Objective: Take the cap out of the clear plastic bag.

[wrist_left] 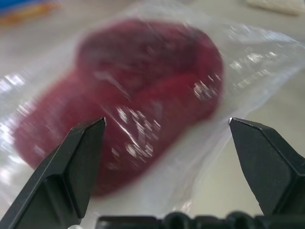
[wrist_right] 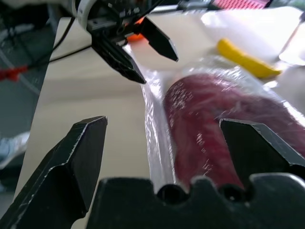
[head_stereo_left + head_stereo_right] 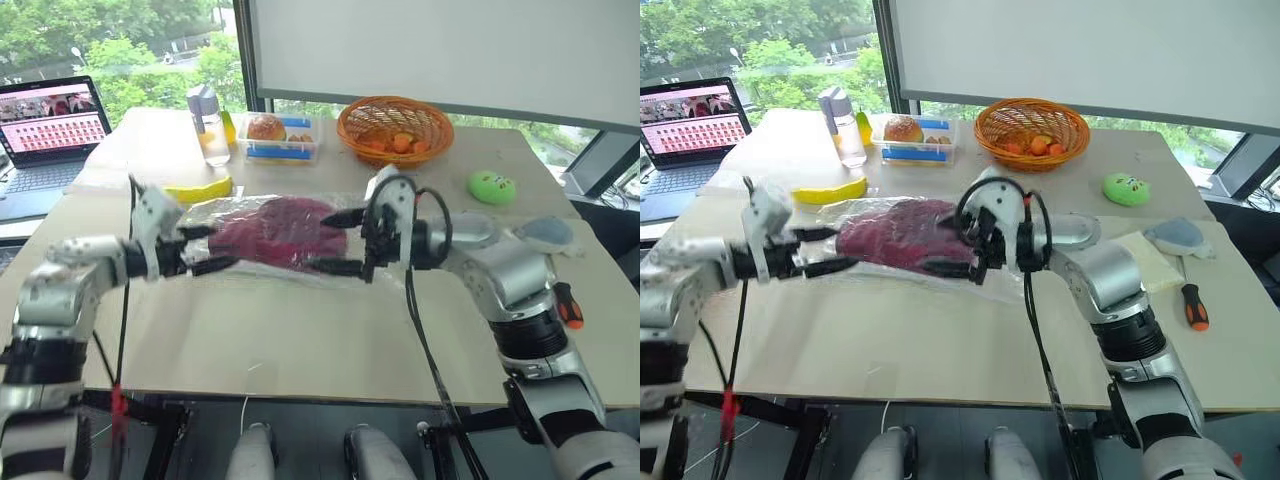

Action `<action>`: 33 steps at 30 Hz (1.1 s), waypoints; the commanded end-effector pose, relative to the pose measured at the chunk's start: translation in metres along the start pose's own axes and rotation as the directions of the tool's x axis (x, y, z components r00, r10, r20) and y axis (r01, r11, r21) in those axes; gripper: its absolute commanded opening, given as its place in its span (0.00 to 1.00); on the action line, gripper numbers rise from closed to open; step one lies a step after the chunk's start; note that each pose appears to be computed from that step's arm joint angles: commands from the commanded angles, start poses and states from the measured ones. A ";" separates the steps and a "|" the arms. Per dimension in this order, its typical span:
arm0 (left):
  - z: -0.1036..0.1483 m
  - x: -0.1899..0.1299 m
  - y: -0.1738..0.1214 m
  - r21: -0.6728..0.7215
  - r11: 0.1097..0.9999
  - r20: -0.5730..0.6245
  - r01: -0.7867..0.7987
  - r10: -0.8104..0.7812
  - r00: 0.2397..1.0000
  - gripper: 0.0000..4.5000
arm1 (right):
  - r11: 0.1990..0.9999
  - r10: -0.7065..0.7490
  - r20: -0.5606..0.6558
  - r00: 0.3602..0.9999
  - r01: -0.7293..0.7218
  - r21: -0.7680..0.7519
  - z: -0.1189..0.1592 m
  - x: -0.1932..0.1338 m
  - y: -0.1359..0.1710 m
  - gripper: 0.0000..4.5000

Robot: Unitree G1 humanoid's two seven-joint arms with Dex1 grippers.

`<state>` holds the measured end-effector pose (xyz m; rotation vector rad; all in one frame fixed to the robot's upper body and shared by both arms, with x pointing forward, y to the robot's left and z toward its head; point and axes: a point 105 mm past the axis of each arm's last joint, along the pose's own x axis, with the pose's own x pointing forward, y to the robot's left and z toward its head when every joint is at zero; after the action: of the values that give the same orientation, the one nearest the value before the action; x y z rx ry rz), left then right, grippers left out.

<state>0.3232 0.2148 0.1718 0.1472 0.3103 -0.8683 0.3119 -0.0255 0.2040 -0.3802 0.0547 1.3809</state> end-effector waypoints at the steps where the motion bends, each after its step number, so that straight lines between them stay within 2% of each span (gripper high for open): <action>1: 0.033 -0.023 -0.006 0.035 0.999 0.096 -0.024 0.020 0.995 0.98 | 0.993 0.015 -0.007 1.000 -0.016 -0.118 0.006 0.013 -0.006 1.00; 8: 0.028 -0.048 -0.046 -0.012 0.996 0.057 0.090 -0.090 0.994 0.98 | 0.974 -0.073 -0.059 0.996 0.059 -0.218 -0.017 0.043 -0.040 1.00; 14: 0.032 -0.061 -0.060 -0.045 0.994 0.087 0.095 -0.090 0.992 0.98 | 0.967 -0.143 -0.160 0.977 0.103 -0.234 -0.061 0.067 -0.059 1.00; 18: 0.031 -0.062 -0.066 -0.056 0.995 0.094 0.086 -0.081 0.992 0.98 | 0.962 -0.157 -0.251 0.955 0.090 -0.258 -0.087 0.073 -0.062 1.00; 23: 0.028 -0.061 -0.070 -0.075 0.995 0.099 0.073 -0.065 0.993 0.98 | 0.982 -0.136 -0.312 0.940 0.087 -0.168 -0.113 0.071 -0.057 1.00; 26: 0.027 -0.061 -0.071 -0.081 0.994 0.102 0.068 -0.060 0.993 1.00 | 0.986 -0.148 -0.302 0.942 0.116 -0.122 -0.115 0.070 -0.060 0.83; 31: 0.027 -0.061 -0.071 -0.089 0.994 0.106 0.071 -0.061 0.992 1.00 | 0.972 -0.151 -0.294 0.944 0.088 -0.218 -0.105 0.066 -0.065 0.47; 32: 0.027 -0.061 -0.071 -0.091 0.993 0.108 0.072 -0.062 0.992 1.00 | 0.966 -0.161 -0.284 0.945 0.093 -0.240 -0.101 0.064 -0.067 0.36; 33: 0.026 -0.061 -0.071 -0.092 0.993 0.107 0.072 -0.062 0.992 1.00 | 0.959 -0.170 -0.277 0.946 0.095 -0.266 -0.098 0.061 -0.070 0.33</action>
<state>0.2401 0.2084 0.2070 -0.0216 0.3021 -0.9108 0.4029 0.0046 0.1044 -0.7337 0.1274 1.2168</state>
